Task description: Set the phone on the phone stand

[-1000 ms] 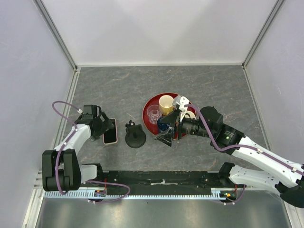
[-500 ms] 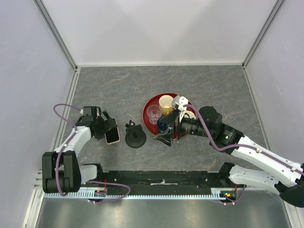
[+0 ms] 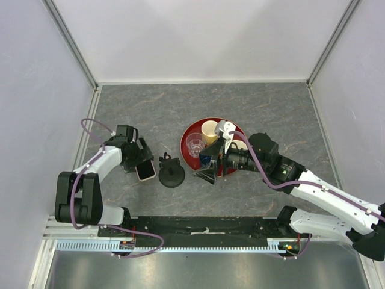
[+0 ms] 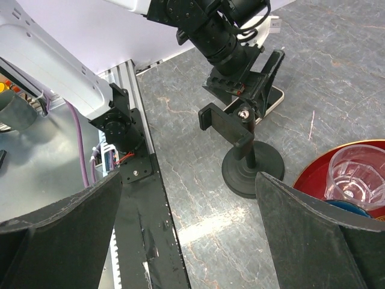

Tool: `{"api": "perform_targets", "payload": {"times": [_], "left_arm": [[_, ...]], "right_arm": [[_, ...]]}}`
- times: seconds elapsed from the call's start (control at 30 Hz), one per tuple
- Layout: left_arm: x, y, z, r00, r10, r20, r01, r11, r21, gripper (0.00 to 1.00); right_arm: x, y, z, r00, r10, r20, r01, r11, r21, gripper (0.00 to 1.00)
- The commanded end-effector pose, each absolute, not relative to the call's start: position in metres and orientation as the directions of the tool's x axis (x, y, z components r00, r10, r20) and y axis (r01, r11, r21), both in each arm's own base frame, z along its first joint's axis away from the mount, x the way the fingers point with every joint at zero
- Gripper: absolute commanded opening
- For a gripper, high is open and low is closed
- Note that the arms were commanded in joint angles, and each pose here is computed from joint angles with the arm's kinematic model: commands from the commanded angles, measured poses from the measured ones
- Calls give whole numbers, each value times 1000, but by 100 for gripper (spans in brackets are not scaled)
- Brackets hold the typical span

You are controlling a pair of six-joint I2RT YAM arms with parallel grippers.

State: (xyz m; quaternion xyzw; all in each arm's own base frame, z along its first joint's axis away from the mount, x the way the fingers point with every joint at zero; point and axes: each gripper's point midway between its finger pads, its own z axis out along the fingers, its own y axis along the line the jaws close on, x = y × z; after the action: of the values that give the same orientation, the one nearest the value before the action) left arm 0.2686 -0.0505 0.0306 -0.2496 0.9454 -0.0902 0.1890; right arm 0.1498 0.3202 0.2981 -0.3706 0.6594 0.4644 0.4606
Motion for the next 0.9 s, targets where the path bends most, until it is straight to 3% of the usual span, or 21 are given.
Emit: {"api": "perform_targets", "payload": {"times": [0.0,0.3,0.47,0.57,0.67,0.7,0.73,0.87], "left_arm": [[274,-53,35,-823,-459,-336,-405,888,-220,98],[267,-49,25,-836,-454,-307,-446,889,-102,95],[262,-48,21,-832,-470,-295,-476,878,-59,95],[254,-45,12,-836,-485,-257,-499,866,-13,87],[251,-45,-1,-849,-488,-202,-505,862,43,70],[250,-47,-2,-852,-491,-180,-506,861,48,59],[250,-49,-6,-859,-486,-161,-499,865,50,54],[244,-54,-16,-863,-493,-106,-499,865,43,50]], "right_arm": [[147,320,337,-245,20,-969,-934,262,241,98],[151,322,338,-280,22,-960,-920,281,274,98],[163,318,332,-329,36,-944,-877,360,319,98],[165,316,328,-338,36,-941,-865,382,325,98],[170,312,324,-345,41,-938,-847,417,330,98],[170,311,323,-347,43,-937,-845,419,332,98],[169,311,324,-346,48,-937,-846,416,334,98],[169,306,327,-341,60,-938,-842,426,333,98]]}}
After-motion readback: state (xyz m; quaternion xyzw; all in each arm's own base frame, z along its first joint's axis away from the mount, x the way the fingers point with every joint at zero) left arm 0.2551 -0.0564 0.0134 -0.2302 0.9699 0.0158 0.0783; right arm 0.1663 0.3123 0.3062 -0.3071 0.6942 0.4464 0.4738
